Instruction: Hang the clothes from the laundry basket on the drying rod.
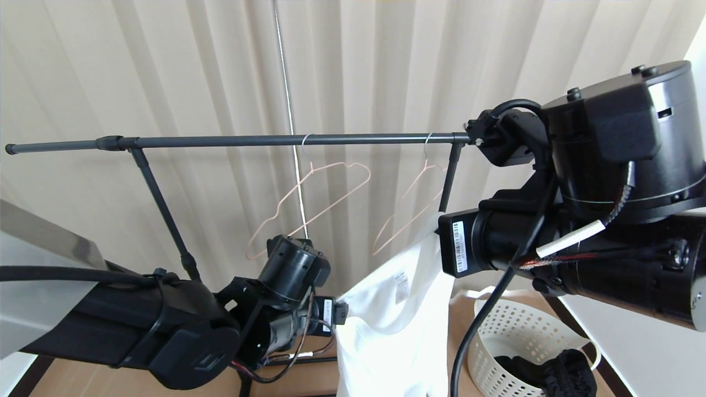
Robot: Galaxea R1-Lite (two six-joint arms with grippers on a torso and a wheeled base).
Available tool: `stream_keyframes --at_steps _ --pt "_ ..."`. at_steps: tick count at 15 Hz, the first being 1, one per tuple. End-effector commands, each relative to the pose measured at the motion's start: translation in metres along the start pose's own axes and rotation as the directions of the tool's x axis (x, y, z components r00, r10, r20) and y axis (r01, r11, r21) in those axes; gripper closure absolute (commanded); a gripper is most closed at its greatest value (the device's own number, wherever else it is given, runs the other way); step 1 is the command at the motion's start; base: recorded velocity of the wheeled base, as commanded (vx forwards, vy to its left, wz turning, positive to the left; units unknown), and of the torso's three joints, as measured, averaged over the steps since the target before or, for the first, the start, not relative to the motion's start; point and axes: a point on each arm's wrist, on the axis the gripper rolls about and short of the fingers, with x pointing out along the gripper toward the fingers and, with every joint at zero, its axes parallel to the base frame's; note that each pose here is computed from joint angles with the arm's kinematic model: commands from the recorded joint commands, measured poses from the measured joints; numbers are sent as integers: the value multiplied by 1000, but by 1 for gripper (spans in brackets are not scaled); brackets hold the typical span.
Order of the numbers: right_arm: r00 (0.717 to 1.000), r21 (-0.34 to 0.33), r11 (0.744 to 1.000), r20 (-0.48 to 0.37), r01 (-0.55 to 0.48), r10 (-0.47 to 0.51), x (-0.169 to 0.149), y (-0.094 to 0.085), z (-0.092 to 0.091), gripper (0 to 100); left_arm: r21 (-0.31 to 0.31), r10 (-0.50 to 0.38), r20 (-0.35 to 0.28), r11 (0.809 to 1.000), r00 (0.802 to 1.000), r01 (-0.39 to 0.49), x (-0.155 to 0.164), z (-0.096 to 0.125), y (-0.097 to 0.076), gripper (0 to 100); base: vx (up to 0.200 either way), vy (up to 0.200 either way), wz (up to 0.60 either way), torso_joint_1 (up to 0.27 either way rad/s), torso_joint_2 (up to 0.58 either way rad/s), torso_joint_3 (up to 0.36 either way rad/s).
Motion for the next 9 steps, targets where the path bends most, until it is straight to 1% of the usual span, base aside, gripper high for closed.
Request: stream_keyframes --at_steps 1,2,4,5,6,7,8,9 --pt "999 22 999 24 28 -29 5 -10 5 100 0 -9 16 1000 1000 9 -12 0 4 0 0 0 0 0 0 0" --pt "999 17 999 29 41 -41 7 -13 6 100 0 -13 19 1000 1000 13 -16 0 5 0 0 0 0 0 0 0" --pt "994 29 994 41 103 -104 19 -31 9 100 10 -33 27 999 999 33 -28 -3 4 0 0 0 0 0 0 0" --pt "992 35 992 42 119 -121 24 -35 9 100 10 -41 37 999 998 41 -33 -3 4 0 0 0 0 0 0 0" --pt "990 43 990 45 133 -135 28 -39 10 100 6 -51 52 999 997 51 -40 -1 5 100 0 0 0 0 0 0" --pt "990 41 990 42 136 -138 29 -39 9 100 13 -77 81 997 994 76 -51 3 4 100 0 0 0 0 0 0" --pt "989 26 990 39 139 -140 29 -39 8 100 24 -92 109 996 990 90 -60 7 4 100 0 0 0 0 0 0" --pt "989 6 990 33 142 -142 30 -39 5 100 38 -97 121 995 988 93 -63 9 4 100 0 0 0 0 0 0"
